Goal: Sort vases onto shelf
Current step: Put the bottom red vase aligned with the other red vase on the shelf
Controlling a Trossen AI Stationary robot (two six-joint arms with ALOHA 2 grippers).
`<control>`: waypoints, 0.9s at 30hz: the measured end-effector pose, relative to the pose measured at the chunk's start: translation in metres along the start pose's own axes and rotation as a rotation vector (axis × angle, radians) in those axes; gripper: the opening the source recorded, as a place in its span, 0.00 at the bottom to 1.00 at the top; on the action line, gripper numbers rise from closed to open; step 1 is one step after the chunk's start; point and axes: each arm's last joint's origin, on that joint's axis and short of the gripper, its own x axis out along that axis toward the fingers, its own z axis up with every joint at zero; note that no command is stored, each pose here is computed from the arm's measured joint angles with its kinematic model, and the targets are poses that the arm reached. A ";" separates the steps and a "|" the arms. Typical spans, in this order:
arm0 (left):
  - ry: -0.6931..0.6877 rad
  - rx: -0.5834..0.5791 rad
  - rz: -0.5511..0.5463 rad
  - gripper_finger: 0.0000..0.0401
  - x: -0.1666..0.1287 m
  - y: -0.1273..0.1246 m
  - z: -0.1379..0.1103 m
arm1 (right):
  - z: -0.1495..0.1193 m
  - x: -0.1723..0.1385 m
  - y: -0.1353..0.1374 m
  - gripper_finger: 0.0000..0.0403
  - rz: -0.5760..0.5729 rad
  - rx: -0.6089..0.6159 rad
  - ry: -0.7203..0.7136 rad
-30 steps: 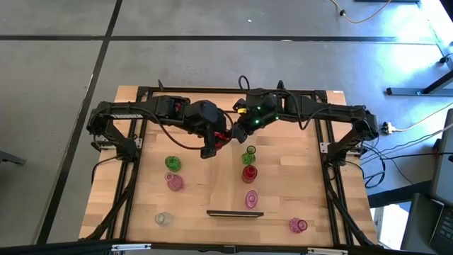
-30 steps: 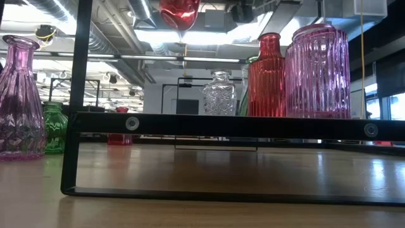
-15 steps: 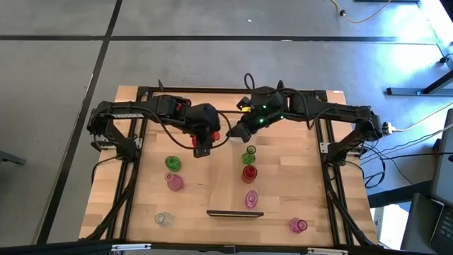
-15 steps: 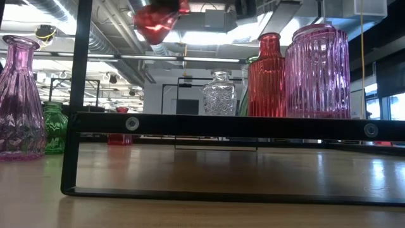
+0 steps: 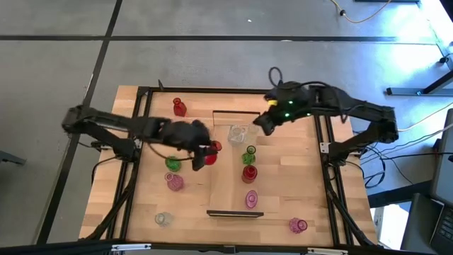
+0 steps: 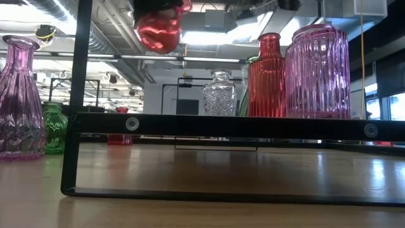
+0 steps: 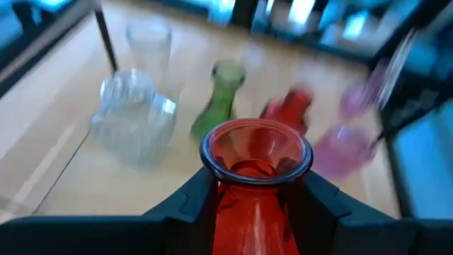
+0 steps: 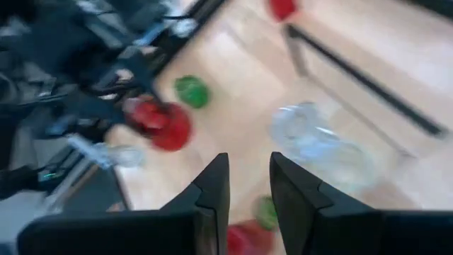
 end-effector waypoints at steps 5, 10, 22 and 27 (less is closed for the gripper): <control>-0.326 -0.119 -0.070 0.31 -0.002 0.002 -0.043 | -0.005 -0.027 -0.008 0.21 -0.065 -0.011 -0.050; -0.422 -0.167 -0.041 0.31 0.019 0.009 -0.084 | -0.011 -0.041 -0.012 0.21 -0.070 -0.020 -0.048; -0.488 -0.201 -0.011 0.31 0.089 0.003 -0.112 | -0.025 -0.048 -0.022 0.21 -0.125 -0.056 0.100; -0.471 -0.202 -0.028 0.31 0.107 -0.007 -0.108 | -0.025 -0.048 -0.021 0.21 -0.125 -0.067 0.104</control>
